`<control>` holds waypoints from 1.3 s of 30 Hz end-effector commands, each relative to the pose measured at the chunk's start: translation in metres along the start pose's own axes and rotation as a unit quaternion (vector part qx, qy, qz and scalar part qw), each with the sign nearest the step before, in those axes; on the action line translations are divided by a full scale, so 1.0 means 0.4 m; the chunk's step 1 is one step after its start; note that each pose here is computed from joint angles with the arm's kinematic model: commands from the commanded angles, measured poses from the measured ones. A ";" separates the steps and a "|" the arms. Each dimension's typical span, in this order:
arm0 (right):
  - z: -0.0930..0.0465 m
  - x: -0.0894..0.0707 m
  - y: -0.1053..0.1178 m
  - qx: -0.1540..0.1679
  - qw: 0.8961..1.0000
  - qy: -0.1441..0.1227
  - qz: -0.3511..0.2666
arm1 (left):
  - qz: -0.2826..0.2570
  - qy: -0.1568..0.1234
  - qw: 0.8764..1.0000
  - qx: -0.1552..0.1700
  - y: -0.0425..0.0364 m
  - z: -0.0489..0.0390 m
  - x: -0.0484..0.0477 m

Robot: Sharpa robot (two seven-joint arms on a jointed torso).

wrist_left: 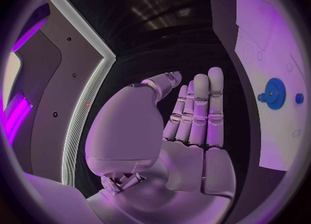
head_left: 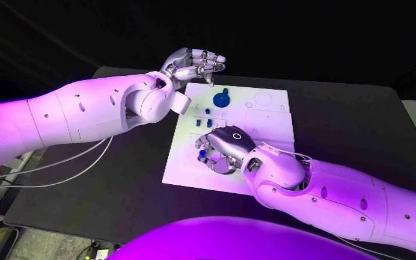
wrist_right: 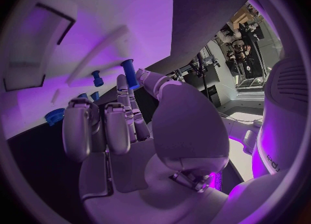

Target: Assemble the parts on the task board

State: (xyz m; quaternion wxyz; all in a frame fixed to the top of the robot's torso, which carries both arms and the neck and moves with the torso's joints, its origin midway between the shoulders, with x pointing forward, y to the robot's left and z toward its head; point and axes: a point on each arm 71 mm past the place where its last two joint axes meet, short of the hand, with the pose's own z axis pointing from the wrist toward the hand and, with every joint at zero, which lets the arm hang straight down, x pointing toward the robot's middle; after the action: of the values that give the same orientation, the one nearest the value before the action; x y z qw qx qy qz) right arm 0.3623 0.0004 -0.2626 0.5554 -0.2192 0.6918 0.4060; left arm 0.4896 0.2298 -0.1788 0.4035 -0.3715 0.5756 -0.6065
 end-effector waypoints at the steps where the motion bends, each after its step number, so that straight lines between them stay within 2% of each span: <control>1: -0.002 -0.004 0.010 -0.008 1.000 -0.014 0.005 | -0.003 0.008 1.000 0.003 -0.002 0.001 0.005; 15: -0.012 -0.005 0.011 -0.004 1.000 -0.014 0.012 | -0.002 0.007 1.000 0.002 -0.002 0.000 0.003; 26: -0.041 -0.019 -0.010 0.005 0.999 -0.031 0.009 | -0.001 0.005 1.000 0.002 -0.002 -0.002 -0.002; 34: -0.102 -0.074 -0.028 0.003 0.997 -0.070 0.022 | 0.000 0.003 1.000 0.001 -0.002 -0.005 -0.007; 39: -0.171 -0.137 -0.076 0.028 0.992 -0.102 0.072 | 0.000 0.001 1.000 0.001 -0.002 -0.009 -0.012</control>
State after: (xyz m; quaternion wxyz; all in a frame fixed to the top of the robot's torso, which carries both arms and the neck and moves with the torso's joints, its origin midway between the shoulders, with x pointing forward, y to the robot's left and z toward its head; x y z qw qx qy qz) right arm 0.3606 -0.0768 -0.2237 0.6002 -0.1554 0.6672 0.4128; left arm 0.4890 0.2374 -0.1793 0.4076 -0.3749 0.5763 -0.6010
